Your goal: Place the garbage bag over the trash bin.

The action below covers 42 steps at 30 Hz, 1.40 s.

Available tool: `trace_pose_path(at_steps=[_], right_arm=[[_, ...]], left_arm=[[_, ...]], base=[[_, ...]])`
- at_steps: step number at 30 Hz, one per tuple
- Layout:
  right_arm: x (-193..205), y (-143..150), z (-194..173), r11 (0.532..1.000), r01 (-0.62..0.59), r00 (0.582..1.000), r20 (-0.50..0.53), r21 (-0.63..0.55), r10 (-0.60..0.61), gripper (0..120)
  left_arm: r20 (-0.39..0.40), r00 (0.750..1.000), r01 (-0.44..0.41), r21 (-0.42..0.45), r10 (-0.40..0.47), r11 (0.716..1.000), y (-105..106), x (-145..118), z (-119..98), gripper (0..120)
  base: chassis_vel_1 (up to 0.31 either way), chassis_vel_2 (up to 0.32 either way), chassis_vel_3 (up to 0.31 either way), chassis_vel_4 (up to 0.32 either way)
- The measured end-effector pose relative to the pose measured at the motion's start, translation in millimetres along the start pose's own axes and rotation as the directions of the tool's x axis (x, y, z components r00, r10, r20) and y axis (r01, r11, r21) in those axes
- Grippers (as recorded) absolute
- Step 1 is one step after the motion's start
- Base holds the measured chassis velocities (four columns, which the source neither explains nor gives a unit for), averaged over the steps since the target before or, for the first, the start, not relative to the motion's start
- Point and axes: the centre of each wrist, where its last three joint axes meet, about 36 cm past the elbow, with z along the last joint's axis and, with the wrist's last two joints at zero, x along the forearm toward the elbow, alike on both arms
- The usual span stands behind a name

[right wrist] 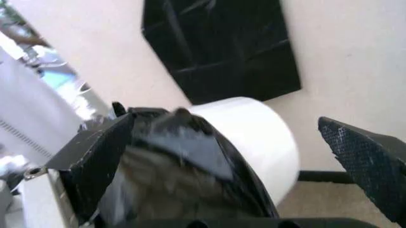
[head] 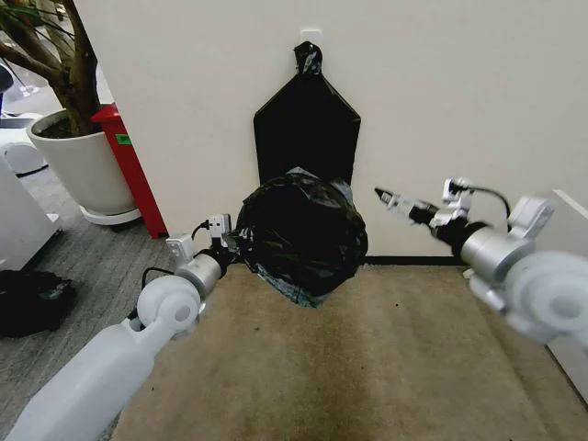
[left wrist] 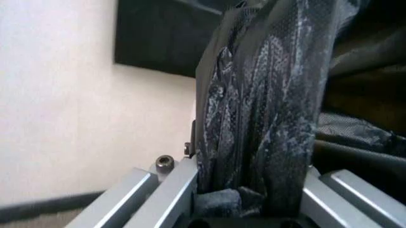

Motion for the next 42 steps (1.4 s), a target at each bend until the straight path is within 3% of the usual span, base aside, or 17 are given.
trace_pose_path(at_steps=[6,16,31,42], right_arm=[[-8.8,-34.9,-15.0,0.986,0.157,0.982,-0.117,0.057,-0.15,100],[-18.3,-37.1,8.6,0.964,0.215,0.962,-0.207,0.157,-0.181,100],[-31.6,-24.2,5.7,0.968,0.163,0.981,-0.133,0.192,-0.139,100],[-46.2,-43.7,-8.6,0.98,0.093,0.992,-0.101,0.178,-0.075,100]], left_arm=[[0.038,0.996,-0.077,-0.099,0.081,0.992,7.5,5.4,2.7,0],[0.05,0.994,-0.095,-0.135,0.102,0.986,3.7,7.0,-2.2,0],[0.05,0.988,-0.134,-0.216,0.148,0.967,-2.6,20.2,-3.7,0],[0.055,0.978,-0.178,-0.295,0.203,0.939,-2.6,25.9,-2.5,0]], base=[[0.0,0.0,0.0,0.0],[0.0,0.0,0.0,0.0],[0.0,0.0,0.0,0.0],[0.0,0.0,0.0,0.0]])
